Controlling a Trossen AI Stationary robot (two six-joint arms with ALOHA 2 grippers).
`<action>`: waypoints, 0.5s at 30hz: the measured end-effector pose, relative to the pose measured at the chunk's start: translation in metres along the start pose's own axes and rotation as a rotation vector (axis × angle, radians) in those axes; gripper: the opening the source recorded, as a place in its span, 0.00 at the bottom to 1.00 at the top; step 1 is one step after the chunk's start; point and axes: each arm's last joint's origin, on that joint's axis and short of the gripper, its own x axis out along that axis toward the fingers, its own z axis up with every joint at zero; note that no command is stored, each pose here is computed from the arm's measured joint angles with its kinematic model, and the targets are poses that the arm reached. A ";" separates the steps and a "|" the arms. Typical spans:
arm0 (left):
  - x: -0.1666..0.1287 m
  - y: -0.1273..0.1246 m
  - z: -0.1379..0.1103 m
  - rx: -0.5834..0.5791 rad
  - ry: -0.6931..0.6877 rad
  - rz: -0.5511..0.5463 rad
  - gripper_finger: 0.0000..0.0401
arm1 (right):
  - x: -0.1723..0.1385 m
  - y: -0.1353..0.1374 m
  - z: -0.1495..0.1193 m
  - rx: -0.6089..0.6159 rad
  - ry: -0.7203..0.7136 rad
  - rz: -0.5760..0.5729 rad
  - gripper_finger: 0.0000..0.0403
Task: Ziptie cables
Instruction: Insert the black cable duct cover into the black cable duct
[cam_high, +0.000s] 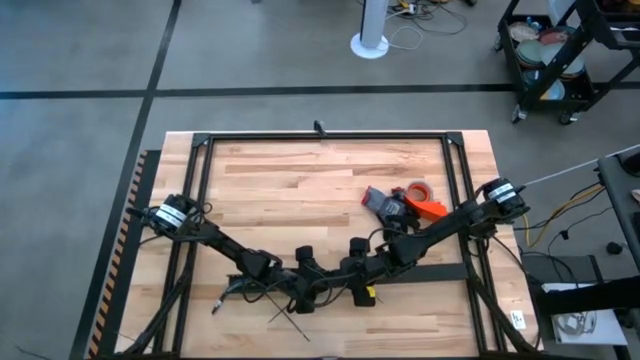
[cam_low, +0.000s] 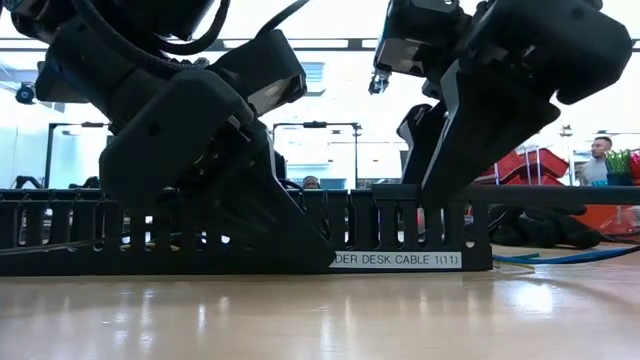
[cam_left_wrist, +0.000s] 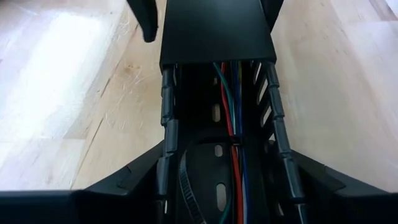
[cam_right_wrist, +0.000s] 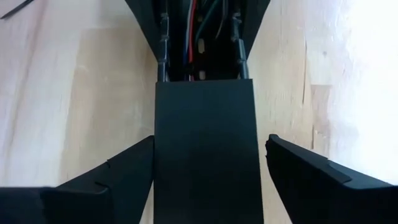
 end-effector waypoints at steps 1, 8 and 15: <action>0.000 0.000 0.000 0.002 0.000 0.000 0.57 | 0.000 0.000 0.000 0.002 0.001 0.002 0.68; 0.000 0.000 0.000 0.002 0.002 0.000 0.58 | 0.004 0.000 -0.001 0.008 0.008 0.009 0.61; 0.000 0.000 -0.001 0.005 0.008 -0.001 0.57 | 0.006 0.001 0.001 0.010 -0.012 0.019 0.56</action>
